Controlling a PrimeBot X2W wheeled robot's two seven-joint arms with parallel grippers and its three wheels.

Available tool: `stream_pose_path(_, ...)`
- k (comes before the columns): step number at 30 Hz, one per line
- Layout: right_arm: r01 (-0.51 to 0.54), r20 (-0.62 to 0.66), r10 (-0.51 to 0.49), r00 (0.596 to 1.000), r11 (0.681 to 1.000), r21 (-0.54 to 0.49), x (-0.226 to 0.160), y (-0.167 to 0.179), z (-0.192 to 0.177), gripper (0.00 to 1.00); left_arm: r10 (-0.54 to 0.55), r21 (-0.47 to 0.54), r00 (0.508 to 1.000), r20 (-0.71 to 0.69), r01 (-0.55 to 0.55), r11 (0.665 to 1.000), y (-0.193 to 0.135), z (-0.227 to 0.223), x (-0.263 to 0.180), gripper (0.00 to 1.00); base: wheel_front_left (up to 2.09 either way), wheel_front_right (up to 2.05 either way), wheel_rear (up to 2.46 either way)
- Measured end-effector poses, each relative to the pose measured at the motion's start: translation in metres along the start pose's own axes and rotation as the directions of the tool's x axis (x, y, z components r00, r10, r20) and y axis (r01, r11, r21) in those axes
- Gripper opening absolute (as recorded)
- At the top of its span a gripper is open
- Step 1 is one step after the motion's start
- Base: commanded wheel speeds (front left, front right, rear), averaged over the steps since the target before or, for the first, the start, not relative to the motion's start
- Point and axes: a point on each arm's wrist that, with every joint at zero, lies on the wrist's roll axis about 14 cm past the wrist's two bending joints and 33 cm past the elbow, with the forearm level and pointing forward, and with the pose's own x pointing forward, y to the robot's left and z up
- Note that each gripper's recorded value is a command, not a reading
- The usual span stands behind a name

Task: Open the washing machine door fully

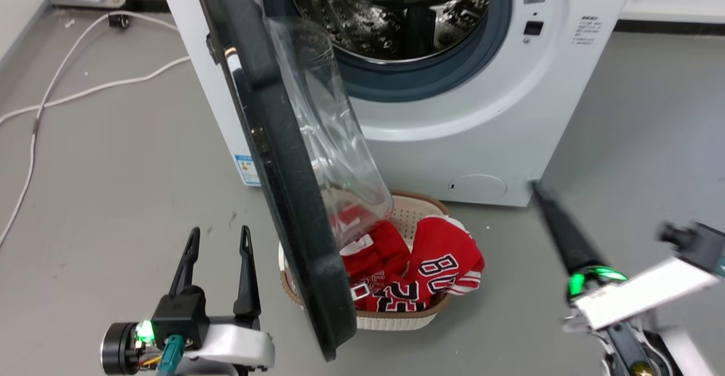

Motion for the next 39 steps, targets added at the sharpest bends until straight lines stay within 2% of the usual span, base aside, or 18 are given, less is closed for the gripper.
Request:
stream_pose_path(3, 0.055, 0.191, -0.023, 0.981, 0.985, -0.162, -0.017, -0.01, 0.031, 1.0, -0.002, 0.001, 1.0, 0.002, 0.002, 1.0, 0.001, 0.002, -0.006, 1.0, 0.0, 0.0, 0.0)
stream_pose_path(6, 0.122, 0.266, -0.028, 0.964, 0.932, -0.343, -0.031, -0.018, 0.051, 1.0, -0.004, 0.0, 1.0, 0.003, 0.004, 1.0, 0.002, 0.002, -0.012, 1.0, 0.0, 0.0, 0.0)
stream_pose_path(9, 0.174, 0.348, 0.012, 0.937, 0.849, -0.5, -0.04, -0.007, 0.074, 1.0, -0.008, 0.003, 1.0, 0.009, 0.008, 1.0, 0.001, 0.004, -0.015, 1.0, 0.0, 0.0, 0.0)
stream_pose_path(11, 0.205, 0.38, 0.051, 0.923, 0.771, -0.603, -0.045, 0.005, 0.084, 1.0, -0.016, 0.0, 1.0, 0.011, 0.016, 1.0, -0.001, 0.005, -0.016, 1.0, 0.0, 0.0, 0.0)
stream_pose_path(13, 0.252, 0.415, 0.06, 0.908, 0.714, -0.653, -0.052, 0.011, 0.089, 1.0, -0.019, 0.0, 1.0, 0.012, 0.019, 1.0, -0.001, 0.006, -0.017, 1.0, 0.0, 0.0, 0.0)
stream_pose_path(18, 0.305, 0.392, 0.064, 0.918, 0.519, -0.799, -0.062, 0.014, 0.086, 1.0, -0.025, -0.001, 1.0, 0.016, 0.025, 1.0, -0.003, 0.007, -0.017, 1.0, 0.0, 0.0, 0.0)
stream_pose_path(19, 0.312, 0.387, 0.054, 0.92, 0.496, -0.81, -0.064, 0.012, 0.084, 1.0, -0.026, -0.001, 1.0, 0.017, 0.026, 1.0, -0.003, 0.007, -0.017, 1.0, 0.0, 0.0, 0.0)
stream_pose_path(22, 0.322, 0.375, 0.027, 0.926, 0.458, -0.828, -0.07, 0.006, 0.078, 1.0, -0.027, -0.002, 0.999, 0.017, 0.027, 1.0, -0.004, 0.007, -0.017, 1.0, 0.0, 0.0, 0.0)
stream_pose_path(25, 0.322, 0.358, -0.001, 0.934, 0.443, -0.837, -0.074, 0.0, 0.069, 1.0, -0.029, -0.002, 0.999, 0.015, 0.029, 1.0, -0.004, 0.007, -0.017, 1.0, 0.0, 0.0, 0.0)
stream_pose_path(28, 0.331, 0.353, -0.037, 0.935, 0.446, -0.832, -0.08, -0.01, 0.064, 1.0, -0.033, -0.004, 0.999, 0.014, 0.033, 0.999, -0.005, 0.006, -0.018, 1.0, 0.0, 0.0, 0.0)
stream_pose_path(36, 0.354, 0.347, -0.115, 0.931, 0.523, -0.776, -0.095, -0.029, 0.052, 1.0, -0.036, -0.008, 0.999, 0.015, 0.036, 0.999, -0.005, 0.007, -0.018, 1.0, 0.0, 0.0, 0.0)
stream_pose_path(39, 0.355, 0.347, -0.12, 0.93, 0.529, -0.771, -0.096, -0.03, 0.051, 1.0, -0.037, -0.011, 0.999, 0.015, 0.037, 0.999, -0.006, 0.007, -0.018, 1.0, 0.0, 0.0, 0.0)
